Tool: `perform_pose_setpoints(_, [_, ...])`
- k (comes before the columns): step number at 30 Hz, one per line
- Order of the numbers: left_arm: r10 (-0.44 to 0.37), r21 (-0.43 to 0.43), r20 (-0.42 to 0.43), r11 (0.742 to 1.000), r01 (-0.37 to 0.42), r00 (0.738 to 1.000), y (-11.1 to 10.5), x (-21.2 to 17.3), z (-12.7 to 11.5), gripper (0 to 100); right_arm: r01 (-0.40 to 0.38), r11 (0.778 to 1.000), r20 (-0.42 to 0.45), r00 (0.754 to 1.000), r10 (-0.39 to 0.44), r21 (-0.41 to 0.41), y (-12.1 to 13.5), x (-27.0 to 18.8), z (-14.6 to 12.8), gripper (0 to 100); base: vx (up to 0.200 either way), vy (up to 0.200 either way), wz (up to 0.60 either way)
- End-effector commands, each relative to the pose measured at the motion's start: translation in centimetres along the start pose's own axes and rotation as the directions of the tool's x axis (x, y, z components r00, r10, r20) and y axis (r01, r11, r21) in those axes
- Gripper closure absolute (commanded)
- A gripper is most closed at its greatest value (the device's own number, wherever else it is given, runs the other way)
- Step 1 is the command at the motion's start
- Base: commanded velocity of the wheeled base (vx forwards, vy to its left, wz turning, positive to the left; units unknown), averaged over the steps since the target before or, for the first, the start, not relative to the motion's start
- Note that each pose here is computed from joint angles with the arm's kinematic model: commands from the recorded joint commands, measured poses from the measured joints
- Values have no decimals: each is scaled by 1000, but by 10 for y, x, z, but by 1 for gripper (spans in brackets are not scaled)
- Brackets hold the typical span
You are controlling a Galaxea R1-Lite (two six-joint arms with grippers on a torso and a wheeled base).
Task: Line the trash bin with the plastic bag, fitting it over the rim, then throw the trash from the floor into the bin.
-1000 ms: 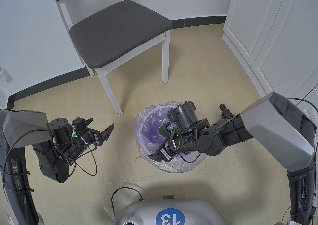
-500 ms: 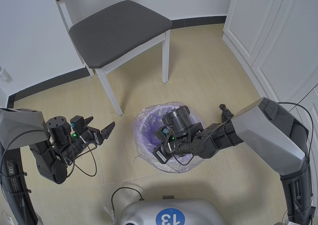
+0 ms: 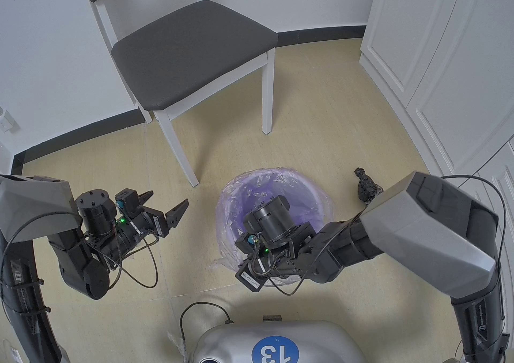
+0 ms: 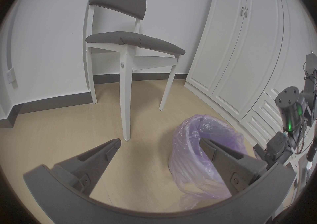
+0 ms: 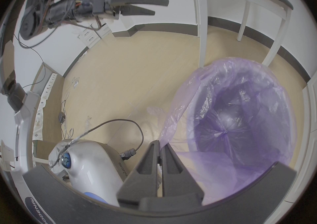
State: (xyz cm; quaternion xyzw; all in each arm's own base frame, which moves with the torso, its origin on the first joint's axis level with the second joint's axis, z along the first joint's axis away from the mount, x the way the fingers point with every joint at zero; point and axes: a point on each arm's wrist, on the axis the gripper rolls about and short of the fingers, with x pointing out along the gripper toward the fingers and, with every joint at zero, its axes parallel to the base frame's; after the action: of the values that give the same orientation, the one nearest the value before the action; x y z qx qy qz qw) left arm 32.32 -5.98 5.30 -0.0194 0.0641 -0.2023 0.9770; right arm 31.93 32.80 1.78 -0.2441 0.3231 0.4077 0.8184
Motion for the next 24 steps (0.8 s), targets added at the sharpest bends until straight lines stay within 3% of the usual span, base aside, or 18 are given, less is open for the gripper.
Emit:
perform_pose_setpoints(1, [-12,4,10,1000,12,1000,-3,2,-1,0,20,1000,-46,999,-19,11,-4,25,-15,100,0,0,0])
perform_pose_setpoints(24, [-43,5,-9,999,43,999,-13,7,-8,0,148,989,-41,988,-148,3,-26,57,-41,100,0,0,0])
